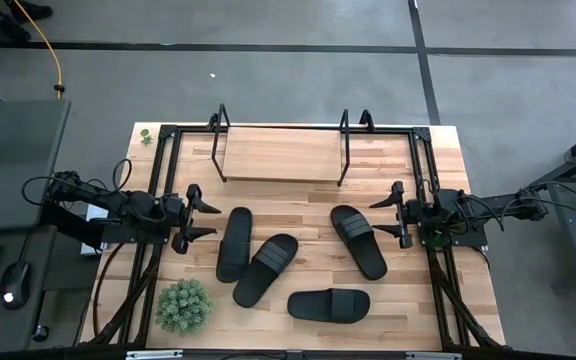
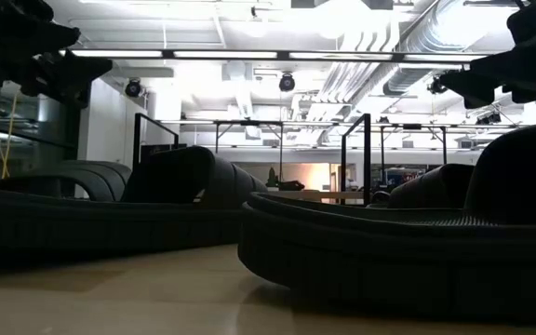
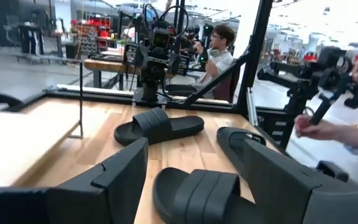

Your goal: Pick and place slides into the shelf

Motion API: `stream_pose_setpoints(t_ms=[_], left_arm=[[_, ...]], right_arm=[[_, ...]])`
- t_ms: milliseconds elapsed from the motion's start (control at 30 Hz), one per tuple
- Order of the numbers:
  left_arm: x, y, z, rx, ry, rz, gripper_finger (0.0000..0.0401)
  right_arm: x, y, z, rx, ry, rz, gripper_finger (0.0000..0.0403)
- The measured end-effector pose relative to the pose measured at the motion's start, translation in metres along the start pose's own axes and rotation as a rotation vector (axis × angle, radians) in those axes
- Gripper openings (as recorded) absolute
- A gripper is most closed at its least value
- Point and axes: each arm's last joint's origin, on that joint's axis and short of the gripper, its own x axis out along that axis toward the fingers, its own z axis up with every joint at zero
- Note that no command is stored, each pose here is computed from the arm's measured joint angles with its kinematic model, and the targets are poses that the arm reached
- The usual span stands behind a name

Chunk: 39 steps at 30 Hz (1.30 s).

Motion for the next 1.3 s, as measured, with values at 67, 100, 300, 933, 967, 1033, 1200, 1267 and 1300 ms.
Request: stream_pose_setpoints(t_ms=[67, 100, 300, 933, 967, 1033, 1200, 1267, 1300], left_arm=[[0.000, 0.000, 0.000, -0.016, -0.001, 0.004, 0.0246], [0.000, 0.000, 0.000, -0.025, -0.003, 0.012, 0.0246], [0.000, 0.001, 0.000, -0.037, -0.009, 0.041, 0.0246], [-0.002, 0.010, 0.004, 0.002, -0.076, 0.367, 0.0246], [-0.002, 0.011, 0.004, 0.002, -0.079, 0.394, 0.0246], [-0.003, 0.012, 0.005, 0.003, -0.082, 0.431, 0.0246], [-0.003, 0.013, 0.005, 0.003, -0.088, 0.472, 0.0246], [-0.003, 0.013, 0.005, 0.012, -0.085, 0.474, 0.0246], [-0.003, 0.013, 0.005, 0.021, -0.083, 0.474, 0.0246]], right_arm=[[0.000, 0.000, 0.000, -0.015, 0.000, 0.001, 0.0248], [0.000, 0.000, 0.000, -0.017, 0.000, 0.000, 0.0248], [0.000, 0.000, 0.000, -0.017, 0.002, 0.001, 0.0248], [0.000, -0.001, 0.004, -0.087, -0.037, -0.008, 0.0248], [0.000, -0.001, 0.005, -0.086, -0.043, -0.008, 0.0248], [0.000, -0.001, 0.005, -0.076, -0.049, -0.009, 0.0248], [0.000, 0.000, 0.005, 0.022, -0.053, 0.003, 0.0248], [0.000, -0.001, 0.007, 0.085, -0.068, 0.005, 0.0248], [0.000, -0.001, 0.007, 0.114, -0.072, 0.005, 0.0248]])
